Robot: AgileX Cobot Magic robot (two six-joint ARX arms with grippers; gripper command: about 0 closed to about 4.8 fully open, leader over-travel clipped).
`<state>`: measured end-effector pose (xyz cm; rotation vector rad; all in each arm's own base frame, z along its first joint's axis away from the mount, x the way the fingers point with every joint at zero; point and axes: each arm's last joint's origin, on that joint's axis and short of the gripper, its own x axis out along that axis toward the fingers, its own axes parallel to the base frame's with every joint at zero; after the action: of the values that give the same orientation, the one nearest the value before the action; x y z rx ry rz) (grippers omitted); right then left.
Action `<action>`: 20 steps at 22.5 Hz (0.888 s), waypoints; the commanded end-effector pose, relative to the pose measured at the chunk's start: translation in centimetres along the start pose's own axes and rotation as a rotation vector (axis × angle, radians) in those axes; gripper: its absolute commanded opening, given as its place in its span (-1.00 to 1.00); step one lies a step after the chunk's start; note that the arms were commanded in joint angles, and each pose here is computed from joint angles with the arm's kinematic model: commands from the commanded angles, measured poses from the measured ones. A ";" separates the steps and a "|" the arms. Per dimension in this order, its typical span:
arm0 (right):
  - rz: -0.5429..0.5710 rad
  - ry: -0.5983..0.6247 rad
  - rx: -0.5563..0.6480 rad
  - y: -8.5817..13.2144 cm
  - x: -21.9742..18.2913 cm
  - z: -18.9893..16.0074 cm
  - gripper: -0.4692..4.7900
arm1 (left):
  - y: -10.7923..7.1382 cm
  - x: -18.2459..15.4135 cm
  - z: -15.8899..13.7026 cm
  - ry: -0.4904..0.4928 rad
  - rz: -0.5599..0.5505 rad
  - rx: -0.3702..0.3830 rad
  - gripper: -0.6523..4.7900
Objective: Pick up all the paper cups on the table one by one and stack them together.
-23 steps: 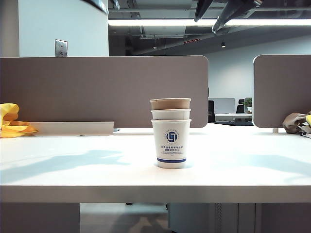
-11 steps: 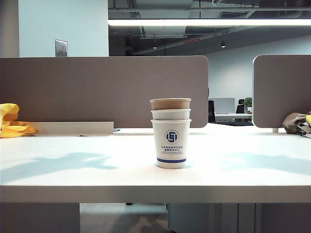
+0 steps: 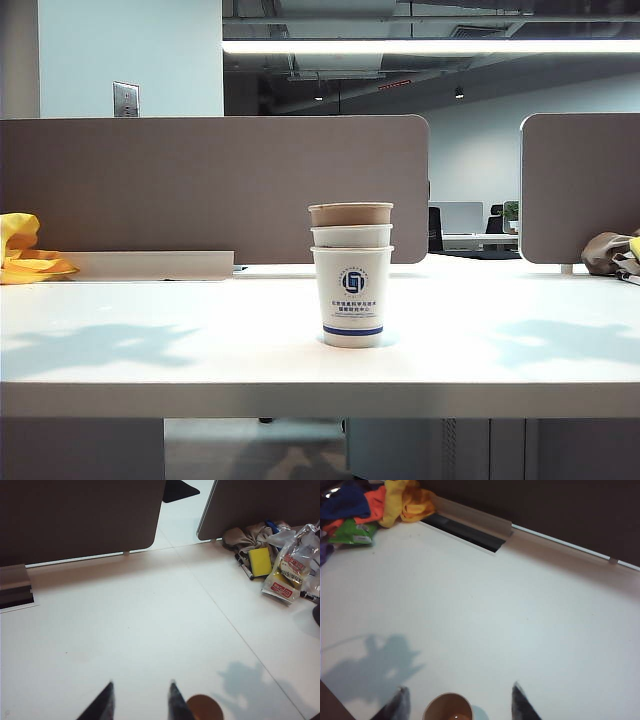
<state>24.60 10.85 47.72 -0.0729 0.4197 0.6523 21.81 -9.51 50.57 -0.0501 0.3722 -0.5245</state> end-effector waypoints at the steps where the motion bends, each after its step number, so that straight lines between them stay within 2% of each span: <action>1: 0.007 -0.048 -0.021 0.5 -1.7 0.1 0.17 | 0.0 -0.8 -1.2 0.013 0.005 0.012 -0.25; 5: 0.006 -0.050 -0.021 0.8 -2.5 -2.3 0.17 | 0.2 -1.1 -3.6 0.038 0.034 0.007 -0.25; 12: -0.002 -0.052 -0.018 1.1 -2.7 -6.1 0.17 | 0.5 -1.3 -6.8 -0.032 0.036 -0.006 -0.25; 18: -0.006 -0.134 -0.041 1.3 -3.3 -8.3 0.16 | 0.7 -1.4 -8.9 -0.032 0.039 -0.005 -0.25; 20: -0.009 -0.176 -0.054 1.5 -3.7 -9.5 0.10 | 0.8 -1.5 -10.0 -0.026 0.047 0.000 -0.25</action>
<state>18.03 8.17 40.24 -0.0687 0.3053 0.6530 17.66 -7.66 41.71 -0.0526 0.3721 -0.4808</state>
